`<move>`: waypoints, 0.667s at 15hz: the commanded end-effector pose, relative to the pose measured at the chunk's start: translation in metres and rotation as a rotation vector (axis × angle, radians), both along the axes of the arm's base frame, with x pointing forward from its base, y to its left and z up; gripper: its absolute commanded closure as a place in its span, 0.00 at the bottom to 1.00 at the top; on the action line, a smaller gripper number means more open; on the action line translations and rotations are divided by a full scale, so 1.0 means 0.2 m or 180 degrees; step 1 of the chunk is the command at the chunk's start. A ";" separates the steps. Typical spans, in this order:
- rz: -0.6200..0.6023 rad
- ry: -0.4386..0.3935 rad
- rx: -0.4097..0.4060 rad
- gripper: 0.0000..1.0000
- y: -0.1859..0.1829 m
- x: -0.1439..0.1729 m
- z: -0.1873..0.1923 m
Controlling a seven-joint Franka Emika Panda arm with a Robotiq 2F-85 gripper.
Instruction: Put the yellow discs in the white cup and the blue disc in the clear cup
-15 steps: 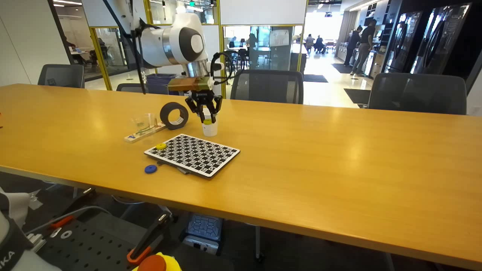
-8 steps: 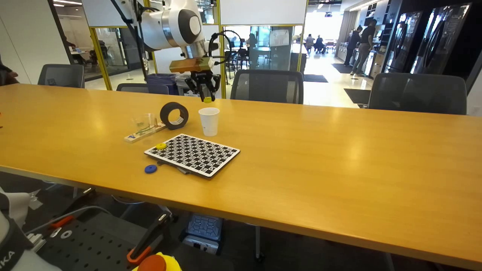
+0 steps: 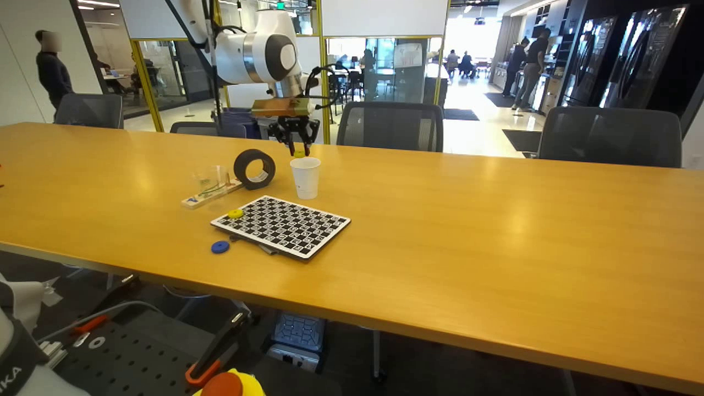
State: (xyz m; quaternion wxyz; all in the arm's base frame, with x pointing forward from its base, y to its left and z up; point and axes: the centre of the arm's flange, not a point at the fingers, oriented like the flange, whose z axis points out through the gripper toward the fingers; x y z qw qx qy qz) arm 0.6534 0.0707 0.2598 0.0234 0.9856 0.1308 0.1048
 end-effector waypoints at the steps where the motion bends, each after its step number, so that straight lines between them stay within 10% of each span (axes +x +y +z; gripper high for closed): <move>1: 0.0038 0.0018 0.0074 0.79 -0.02 0.11 -0.01; 2: 0.0039 0.0023 0.0076 0.78 -0.02 0.11 -0.01; 3: 0.0023 0.0039 0.0081 0.33 -0.03 0.12 -0.01; 10: 0.0026 0.0026 -0.0091 0.00 0.01 -0.04 0.08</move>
